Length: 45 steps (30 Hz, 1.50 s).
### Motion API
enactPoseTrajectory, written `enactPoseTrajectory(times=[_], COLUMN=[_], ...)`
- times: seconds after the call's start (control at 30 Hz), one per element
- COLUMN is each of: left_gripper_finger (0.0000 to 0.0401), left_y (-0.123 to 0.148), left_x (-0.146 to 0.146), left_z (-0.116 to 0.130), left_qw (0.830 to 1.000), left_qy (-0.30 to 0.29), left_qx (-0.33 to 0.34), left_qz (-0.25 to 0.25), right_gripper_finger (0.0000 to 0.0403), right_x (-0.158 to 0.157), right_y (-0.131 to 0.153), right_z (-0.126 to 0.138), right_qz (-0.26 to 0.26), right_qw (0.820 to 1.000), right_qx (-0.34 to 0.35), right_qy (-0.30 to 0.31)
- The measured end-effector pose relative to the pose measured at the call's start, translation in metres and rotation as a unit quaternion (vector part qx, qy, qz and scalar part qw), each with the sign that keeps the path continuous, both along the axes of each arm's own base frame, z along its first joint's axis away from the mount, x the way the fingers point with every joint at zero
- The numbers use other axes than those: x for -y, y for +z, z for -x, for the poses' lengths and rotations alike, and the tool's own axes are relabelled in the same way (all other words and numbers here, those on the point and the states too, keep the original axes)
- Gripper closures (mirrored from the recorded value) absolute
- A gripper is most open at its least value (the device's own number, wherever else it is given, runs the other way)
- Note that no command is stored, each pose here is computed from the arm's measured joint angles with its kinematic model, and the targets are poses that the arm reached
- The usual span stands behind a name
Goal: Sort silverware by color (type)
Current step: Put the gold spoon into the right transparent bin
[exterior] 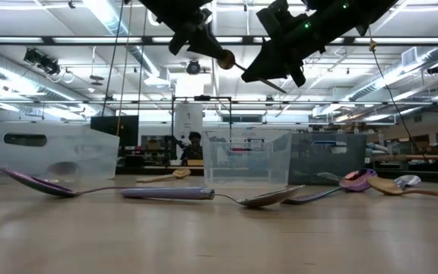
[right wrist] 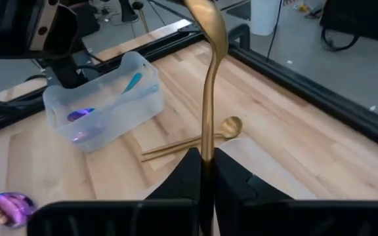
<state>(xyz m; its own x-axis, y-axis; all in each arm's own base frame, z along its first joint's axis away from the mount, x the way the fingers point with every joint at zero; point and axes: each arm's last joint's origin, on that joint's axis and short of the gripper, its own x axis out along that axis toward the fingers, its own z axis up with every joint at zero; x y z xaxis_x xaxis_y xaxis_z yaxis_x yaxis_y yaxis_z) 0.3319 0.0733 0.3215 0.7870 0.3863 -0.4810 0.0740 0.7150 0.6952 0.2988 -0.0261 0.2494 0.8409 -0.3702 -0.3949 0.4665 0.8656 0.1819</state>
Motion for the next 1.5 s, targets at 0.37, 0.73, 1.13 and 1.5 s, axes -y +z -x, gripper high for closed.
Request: enactPoseTrajectory(times=[0.37,0.73,1.13,1.5], left_gripper_finger=[0.0297,0.0296,0.0296,0.0296], left_y=[-0.005,-0.016,-0.003,-0.073], left_x=[0.006,0.028,0.062,0.085], left_z=[0.020,0.050,0.068,0.079], left_qw=[0.995,0.990,0.983,0.975], left_qy=[0.065,0.068,0.020,0.019], left_qx=[0.003,0.012,0.038,-0.019], left_qz=[0.076,0.121,0.180,0.220], right_gripper_finger=[0.0380,0.0376,0.0375,0.0374], right_x=[-0.005,-0.007,-0.014,-0.025], right_y=[0.000,0.004,0.007,0.007], right_z=[-0.001,-0.003,-0.004,-0.004], right_qz=[-0.032,-0.053,-0.068,-0.059], right_qw=[0.998,0.995,0.994,0.996], right_qx=[0.007,0.031,0.057,0.065], right_qy=[0.051,0.077,0.057,0.010])
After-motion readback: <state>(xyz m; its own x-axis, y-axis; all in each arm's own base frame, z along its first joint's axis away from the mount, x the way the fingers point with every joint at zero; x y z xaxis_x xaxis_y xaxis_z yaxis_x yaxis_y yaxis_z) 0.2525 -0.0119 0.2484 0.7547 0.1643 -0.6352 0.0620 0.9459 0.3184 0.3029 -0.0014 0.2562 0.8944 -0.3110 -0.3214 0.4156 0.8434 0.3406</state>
